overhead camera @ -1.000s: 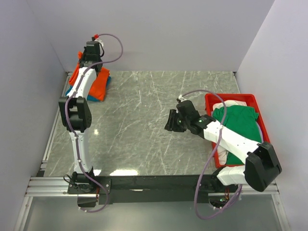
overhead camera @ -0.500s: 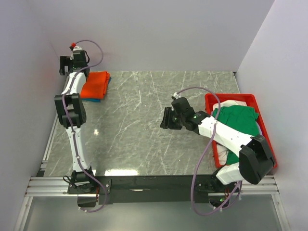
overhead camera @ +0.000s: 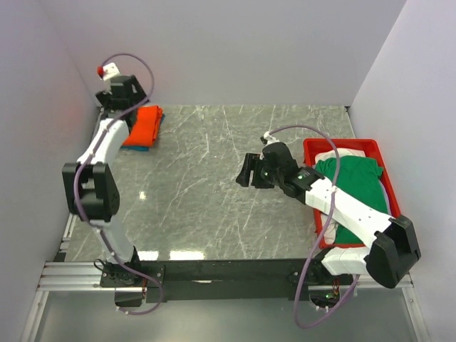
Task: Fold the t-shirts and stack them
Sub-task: Reset both grippers
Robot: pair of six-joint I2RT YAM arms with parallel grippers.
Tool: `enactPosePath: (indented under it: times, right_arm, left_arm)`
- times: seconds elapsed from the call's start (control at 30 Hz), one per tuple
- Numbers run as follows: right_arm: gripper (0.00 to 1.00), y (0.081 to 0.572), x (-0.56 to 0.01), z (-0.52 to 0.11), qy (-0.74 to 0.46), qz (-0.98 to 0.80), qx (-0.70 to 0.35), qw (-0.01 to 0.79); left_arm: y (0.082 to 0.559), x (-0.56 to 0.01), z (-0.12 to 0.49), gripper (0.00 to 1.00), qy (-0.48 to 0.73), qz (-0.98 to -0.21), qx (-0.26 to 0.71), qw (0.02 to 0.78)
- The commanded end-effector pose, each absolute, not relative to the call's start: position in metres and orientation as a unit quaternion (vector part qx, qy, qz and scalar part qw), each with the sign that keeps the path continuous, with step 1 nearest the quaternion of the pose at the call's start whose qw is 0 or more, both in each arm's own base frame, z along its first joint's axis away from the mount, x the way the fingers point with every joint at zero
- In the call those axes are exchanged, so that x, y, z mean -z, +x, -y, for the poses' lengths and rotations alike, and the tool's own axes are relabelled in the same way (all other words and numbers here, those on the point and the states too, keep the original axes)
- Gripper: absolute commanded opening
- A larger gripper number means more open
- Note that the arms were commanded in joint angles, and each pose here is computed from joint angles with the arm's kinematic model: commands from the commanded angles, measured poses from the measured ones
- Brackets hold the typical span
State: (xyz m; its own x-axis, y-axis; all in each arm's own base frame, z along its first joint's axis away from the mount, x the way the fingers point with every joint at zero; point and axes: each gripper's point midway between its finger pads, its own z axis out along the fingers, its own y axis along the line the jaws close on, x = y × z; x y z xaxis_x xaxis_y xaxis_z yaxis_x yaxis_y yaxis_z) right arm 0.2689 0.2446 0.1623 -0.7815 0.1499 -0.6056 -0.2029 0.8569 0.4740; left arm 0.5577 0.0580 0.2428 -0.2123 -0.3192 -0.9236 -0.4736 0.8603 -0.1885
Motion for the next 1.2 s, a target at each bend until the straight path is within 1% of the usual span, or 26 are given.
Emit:
enactPosePath:
  times: [0.0,0.03,0.07,0.1,0.13,0.17,0.2,0.23,0.27,0.37,0.4,0.43,0.47,0.57,0.77,0.9,1.17]
  right_arm:
    - [0.75,0.276,-0.191,-0.241,-0.017,-0.884,-0.276,0.376]
    - [0.76,0.275,-0.192,-0.239,-0.015,-0.884,-0.273,0.379]
    - [0.77,0.275,-0.197,-0.235,-0.012,-0.882,-0.272,0.384]
    - [0.77,0.274,-0.198,-0.233,-0.012,-0.881,-0.272,0.387]
    - [0.77,0.274,-0.2,-0.23,-0.009,-0.88,-0.269,0.391]
    - [0.77,0.272,-0.202,-0.226,-0.007,-0.88,-0.269,0.392]
    - [0.77,0.273,-0.204,-0.221,-0.002,-0.878,-0.262,0.4]
    - [0.77,0.273,-0.206,-0.218,0.0,-0.877,-0.257,0.405]
    - [0.77,0.27,-0.208,-0.213,0.003,-0.875,-0.255,0.412]
    - [0.79,0.265,-0.212,-0.202,0.015,-0.864,-0.255,0.433]
    - [0.79,0.262,-0.205,-0.199,0.019,-0.867,-0.251,0.43]
    - [0.79,0.26,-0.204,-0.197,0.023,-0.867,-0.251,0.43]
    - [0.79,0.256,-0.199,-0.192,0.03,-0.868,-0.247,0.429]
    - [0.79,0.251,-0.195,-0.185,0.036,-0.867,-0.245,0.432]
    - [0.79,0.247,-0.196,-0.172,0.043,-0.863,-0.229,0.448]
    - [0.8,0.249,-0.2,-0.165,0.049,-0.857,-0.219,0.465]
    - [0.8,0.251,-0.203,-0.16,0.047,-0.858,-0.202,0.47]
  left_arm:
    - [0.524,-0.241,0.043,0.99,-0.255,-0.787,0.073,0.557]
    - [0.509,-0.255,0.059,0.99,-0.246,-0.779,0.089,0.569]
    - [0.499,-0.253,0.076,0.99,-0.233,-0.782,0.097,0.57]
    - [0.479,-0.231,0.104,0.99,-0.215,-0.797,0.095,0.556]
    - [0.464,-0.239,0.115,0.99,-0.211,-0.794,0.106,0.56]
    - [0.444,-0.222,0.14,0.99,-0.199,-0.809,0.121,0.54]
    - [0.432,-0.218,0.153,0.99,-0.189,-0.813,0.133,0.534]
    - [0.419,-0.229,0.164,0.99,-0.179,-0.806,0.154,0.543]
    - [0.397,-0.212,0.185,0.99,-0.164,-0.817,0.166,0.527]
    - [0.362,-0.214,0.206,1.0,-0.149,-0.814,0.196,0.527]
    - [0.341,-0.199,0.221,0.99,-0.133,-0.824,0.203,0.513]
    - [0.331,-0.202,0.223,0.99,-0.13,-0.821,0.207,0.516]
    - [0.314,-0.187,0.233,0.99,-0.116,-0.832,0.212,0.499]
    - [0.287,-0.173,0.25,0.99,-0.089,-0.847,0.223,0.475]
    - [0.266,-0.163,0.269,1.0,-0.06,-0.86,0.228,0.452]
    - [0.266,-0.169,0.272,0.99,-0.054,-0.859,0.23,0.455]
    - [0.269,-0.185,0.27,0.99,-0.051,-0.852,0.228,0.468]
